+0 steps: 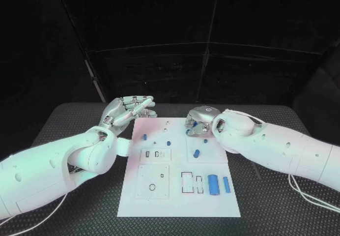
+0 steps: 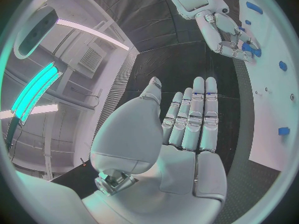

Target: Assemble the parts on the task board

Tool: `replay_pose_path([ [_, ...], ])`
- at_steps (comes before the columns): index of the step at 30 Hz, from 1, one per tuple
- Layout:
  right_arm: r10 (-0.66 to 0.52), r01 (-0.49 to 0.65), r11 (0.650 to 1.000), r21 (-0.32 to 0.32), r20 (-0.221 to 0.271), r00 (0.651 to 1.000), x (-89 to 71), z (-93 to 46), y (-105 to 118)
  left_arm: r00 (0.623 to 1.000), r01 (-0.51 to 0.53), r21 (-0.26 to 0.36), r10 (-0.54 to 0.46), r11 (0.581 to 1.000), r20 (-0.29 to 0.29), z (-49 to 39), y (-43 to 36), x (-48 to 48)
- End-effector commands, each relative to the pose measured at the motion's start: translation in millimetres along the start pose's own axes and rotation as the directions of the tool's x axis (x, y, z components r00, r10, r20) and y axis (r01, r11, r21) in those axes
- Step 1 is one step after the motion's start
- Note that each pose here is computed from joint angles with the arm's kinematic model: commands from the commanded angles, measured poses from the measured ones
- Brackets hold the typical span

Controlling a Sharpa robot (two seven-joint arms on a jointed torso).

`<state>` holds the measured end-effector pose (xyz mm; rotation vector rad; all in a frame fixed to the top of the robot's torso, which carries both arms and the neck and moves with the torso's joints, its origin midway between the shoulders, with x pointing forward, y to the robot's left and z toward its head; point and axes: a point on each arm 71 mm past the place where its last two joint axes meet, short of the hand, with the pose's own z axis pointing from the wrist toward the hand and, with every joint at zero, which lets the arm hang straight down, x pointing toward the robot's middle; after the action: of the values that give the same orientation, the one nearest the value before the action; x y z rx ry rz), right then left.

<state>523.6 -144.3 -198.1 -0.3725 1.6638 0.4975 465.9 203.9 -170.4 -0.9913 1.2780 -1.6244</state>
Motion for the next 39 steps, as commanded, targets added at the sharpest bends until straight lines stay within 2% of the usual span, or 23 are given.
replay_pose_path([
  [1, -0.013, 0.013, 1.0, -0.011, -0.017, 1.0, -0.1, 1.5, 1, 1.0, 0.004, 0.006, -0.004, 1.0, -0.018, 0.4, -1.4, 1.5],
  [14, -0.018, 0.018, 1.0, -0.004, -0.072, 0.997, 5.2, 4.8, 0, 1.0, 0.001, 0.004, -0.001, 1.0, -0.014, 0.1, -1.6, -1.6],
  [22, -0.017, 0.017, 1.0, -0.005, -0.067, 0.998, 5.2, 5.9, 1, 1.0, 0.002, 0.002, -0.002, 1.0, -0.016, 0.1, -1.4, -1.6],
  [27, -0.01, 0.01, 1.0, -0.013, -0.016, 1.0, 1.1, 5.3, 2, 1.0, 0.002, 0.001, -0.002, 1.0, -0.017, 0.1, -1.3, -1.9],
  [35, 0.029, -0.023, 0.998, -0.057, 0.123, 0.992, -11.5, -0.5, 10, 1.0, 0.002, -0.001, -0.002, 1.0, -0.016, 0.1, -1.1, -2.6],
  [39, 0.045, -0.034, 0.997, -0.066, 0.177, 0.983, -17.4, 0.6, 15, 1.0, 0.002, -0.001, -0.002, 1.0, -0.017, 0.1, -1.1, -2.6],
])
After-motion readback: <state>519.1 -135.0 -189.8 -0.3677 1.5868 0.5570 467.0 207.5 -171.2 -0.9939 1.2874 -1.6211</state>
